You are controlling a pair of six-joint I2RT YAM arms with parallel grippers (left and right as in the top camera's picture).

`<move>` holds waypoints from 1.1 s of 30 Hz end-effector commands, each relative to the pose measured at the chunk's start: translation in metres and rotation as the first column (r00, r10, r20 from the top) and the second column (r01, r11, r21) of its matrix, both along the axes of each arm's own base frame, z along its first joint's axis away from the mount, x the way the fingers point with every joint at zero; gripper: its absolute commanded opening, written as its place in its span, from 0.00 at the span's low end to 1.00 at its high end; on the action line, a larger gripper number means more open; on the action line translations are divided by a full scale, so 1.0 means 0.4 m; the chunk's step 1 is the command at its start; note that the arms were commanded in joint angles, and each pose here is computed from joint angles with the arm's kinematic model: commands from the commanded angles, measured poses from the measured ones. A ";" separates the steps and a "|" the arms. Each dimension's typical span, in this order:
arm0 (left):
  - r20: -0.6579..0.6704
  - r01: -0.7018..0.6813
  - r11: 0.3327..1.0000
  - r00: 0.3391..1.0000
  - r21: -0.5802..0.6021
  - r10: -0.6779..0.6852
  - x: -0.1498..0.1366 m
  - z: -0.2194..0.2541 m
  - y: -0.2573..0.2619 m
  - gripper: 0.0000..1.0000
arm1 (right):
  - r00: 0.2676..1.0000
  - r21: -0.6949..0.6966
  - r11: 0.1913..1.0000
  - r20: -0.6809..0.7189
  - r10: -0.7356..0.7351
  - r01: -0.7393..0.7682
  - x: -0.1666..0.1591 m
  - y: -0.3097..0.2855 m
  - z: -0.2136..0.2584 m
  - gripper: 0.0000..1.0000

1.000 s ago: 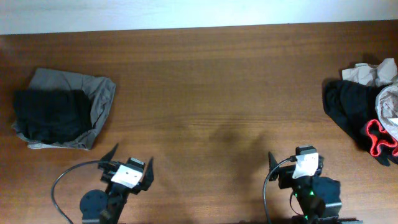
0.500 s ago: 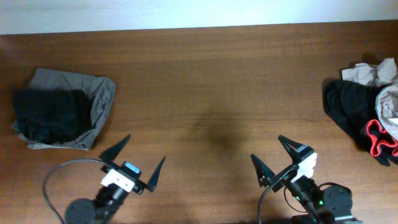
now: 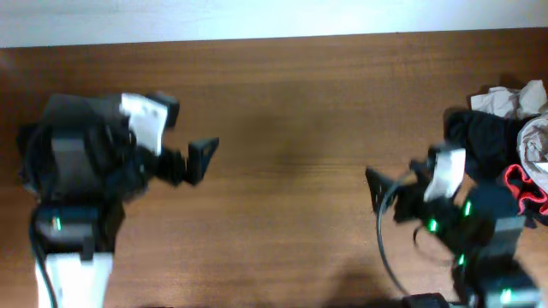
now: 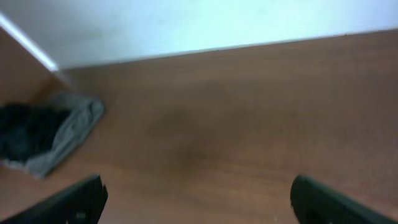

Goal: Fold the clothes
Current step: 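Raise both arms from rest and open both grippers, then reach right gripper to the right pile and grasp black pants waistband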

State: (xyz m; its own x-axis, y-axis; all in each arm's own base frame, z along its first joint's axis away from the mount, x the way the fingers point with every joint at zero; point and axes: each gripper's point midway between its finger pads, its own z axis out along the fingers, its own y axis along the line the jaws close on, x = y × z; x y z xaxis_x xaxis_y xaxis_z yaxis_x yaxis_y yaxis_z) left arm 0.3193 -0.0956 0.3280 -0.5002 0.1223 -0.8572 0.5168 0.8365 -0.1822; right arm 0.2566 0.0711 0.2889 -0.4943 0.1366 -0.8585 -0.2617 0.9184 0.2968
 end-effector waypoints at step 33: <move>-0.217 -0.023 0.989 0.975 0.147 0.055 0.058 -0.122 -0.030 0.99 | -0.011 -0.366 0.344 -0.699 -0.715 0.865 0.077 -0.861 -0.527 0.81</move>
